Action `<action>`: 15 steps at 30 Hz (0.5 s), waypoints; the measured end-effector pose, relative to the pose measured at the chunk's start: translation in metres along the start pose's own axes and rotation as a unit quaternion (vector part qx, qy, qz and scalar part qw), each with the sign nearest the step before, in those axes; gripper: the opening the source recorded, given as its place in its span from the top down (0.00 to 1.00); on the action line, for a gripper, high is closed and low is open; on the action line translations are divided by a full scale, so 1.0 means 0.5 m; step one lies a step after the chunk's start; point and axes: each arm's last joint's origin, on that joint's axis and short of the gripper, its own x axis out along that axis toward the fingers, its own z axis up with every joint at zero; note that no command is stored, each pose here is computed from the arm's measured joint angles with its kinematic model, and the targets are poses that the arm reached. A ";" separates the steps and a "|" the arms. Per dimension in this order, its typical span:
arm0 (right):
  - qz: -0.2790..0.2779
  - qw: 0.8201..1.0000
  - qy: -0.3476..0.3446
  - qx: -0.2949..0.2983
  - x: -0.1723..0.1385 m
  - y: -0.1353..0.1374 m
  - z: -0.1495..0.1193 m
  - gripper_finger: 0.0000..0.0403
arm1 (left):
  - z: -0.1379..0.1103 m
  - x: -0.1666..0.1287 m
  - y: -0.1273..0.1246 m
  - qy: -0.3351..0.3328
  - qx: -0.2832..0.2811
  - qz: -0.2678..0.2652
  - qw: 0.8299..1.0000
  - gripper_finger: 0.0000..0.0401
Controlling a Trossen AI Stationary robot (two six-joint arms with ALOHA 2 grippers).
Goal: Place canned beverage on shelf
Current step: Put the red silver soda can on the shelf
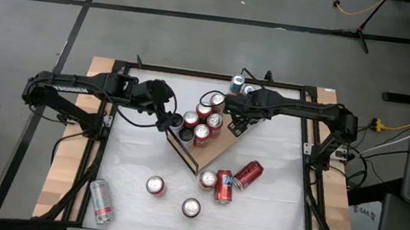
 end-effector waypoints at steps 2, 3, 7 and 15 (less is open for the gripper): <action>0.002 1.000 -0.002 0.001 0.000 0.001 0.001 0.27 | 0.000 0.000 0.000 0.000 0.000 0.000 1.000 0.12; 0.003 1.000 -0.002 0.001 0.000 0.001 0.001 0.25 | 0.000 0.000 0.000 0.000 0.000 0.000 1.000 0.12; 0.012 1.000 0.001 0.002 0.000 0.002 0.001 0.18 | 0.000 0.000 0.000 0.000 0.000 0.000 1.000 0.12; 0.011 1.000 -0.004 0.009 0.000 0.003 0.002 0.08 | 0.000 0.000 0.000 0.000 0.000 0.000 1.000 0.12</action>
